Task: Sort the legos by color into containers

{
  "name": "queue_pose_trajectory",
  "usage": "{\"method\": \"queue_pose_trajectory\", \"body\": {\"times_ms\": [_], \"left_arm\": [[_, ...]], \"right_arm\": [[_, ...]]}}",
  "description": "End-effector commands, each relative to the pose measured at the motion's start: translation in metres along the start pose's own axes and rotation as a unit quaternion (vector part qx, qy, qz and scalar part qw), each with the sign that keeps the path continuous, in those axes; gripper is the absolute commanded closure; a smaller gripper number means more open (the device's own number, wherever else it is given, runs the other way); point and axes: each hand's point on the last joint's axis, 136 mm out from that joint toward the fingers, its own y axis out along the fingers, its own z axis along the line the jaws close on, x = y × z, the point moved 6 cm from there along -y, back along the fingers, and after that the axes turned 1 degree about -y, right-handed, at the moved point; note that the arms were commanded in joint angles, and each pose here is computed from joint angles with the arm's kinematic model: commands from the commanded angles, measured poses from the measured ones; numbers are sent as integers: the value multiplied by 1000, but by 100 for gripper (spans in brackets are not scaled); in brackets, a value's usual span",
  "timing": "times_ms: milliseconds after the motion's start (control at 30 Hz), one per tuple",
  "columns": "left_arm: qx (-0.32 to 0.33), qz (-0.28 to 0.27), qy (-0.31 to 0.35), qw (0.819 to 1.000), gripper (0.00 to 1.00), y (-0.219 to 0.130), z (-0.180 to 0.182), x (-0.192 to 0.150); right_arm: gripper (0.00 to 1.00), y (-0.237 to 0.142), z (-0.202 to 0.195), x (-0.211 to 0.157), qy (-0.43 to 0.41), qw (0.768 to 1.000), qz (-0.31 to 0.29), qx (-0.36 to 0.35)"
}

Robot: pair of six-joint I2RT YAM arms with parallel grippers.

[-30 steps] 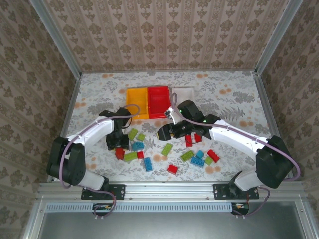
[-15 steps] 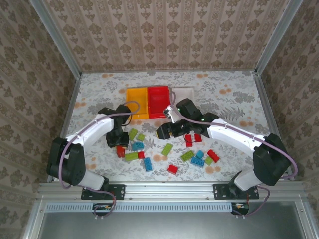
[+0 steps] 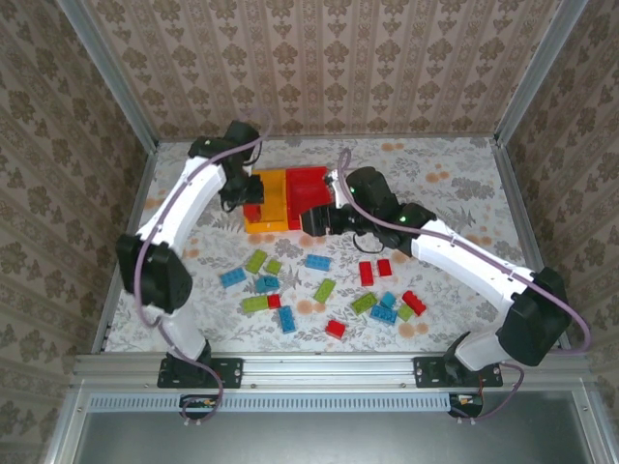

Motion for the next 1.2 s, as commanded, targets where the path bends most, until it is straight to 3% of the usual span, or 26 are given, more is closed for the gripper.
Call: {"method": "queue_pose_trajectory", "body": {"times_ms": [0, 200, 367, 1033, 1167], "left_arm": [[13, 2, 20, 1000, 71, 21, -2, 32], [6, -9, 12, 1000, 71, 65, -9, 80], [-17, -6, -14, 1000, 70, 92, -9, 97], [-70, 16, -44, 996, 64, 136, -18, 96], [-75, 21, -42, 996, 57, 138, -20, 94]], "right_arm": [[27, 11, -6, 23, -15, 999, -28, -23], [27, 32, -14, 41, -13, 999, -24, -39], [27, 41, -20, 46, -4, 999, -14, -43], [25, 76, -7, 26, -77, 992, 17, -94], [25, 77, -5, 23, -75, 992, 20, -94]]}}
